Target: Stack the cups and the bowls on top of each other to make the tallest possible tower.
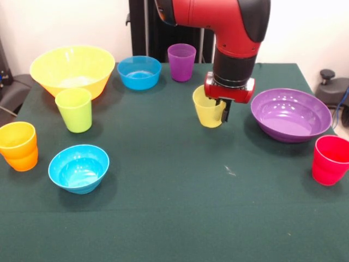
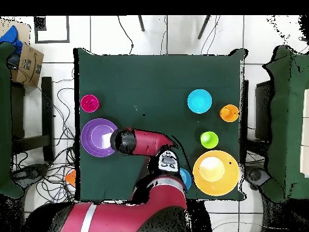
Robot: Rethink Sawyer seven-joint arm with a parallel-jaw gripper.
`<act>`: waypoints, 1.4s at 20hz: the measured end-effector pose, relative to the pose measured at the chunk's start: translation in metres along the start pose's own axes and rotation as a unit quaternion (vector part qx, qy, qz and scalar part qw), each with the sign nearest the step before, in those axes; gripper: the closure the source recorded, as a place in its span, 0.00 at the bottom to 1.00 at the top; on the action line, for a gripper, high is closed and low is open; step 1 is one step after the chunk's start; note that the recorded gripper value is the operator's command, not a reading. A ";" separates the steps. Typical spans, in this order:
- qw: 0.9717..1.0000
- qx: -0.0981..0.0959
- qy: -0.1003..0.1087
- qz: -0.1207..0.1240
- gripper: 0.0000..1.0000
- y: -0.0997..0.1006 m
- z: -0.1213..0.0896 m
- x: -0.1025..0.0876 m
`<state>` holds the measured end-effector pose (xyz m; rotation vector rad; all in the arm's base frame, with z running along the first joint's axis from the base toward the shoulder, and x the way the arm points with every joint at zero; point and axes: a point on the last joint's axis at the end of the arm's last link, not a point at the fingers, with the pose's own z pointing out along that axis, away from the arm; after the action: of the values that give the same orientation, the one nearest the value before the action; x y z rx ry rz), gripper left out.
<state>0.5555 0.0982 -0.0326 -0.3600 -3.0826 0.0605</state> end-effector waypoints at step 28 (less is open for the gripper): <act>1.000 0.001 0.019 -0.004 1.00 -0.002 0.000 -0.011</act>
<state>0.5661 0.0937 -0.0331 -0.3451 -3.0458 0.0555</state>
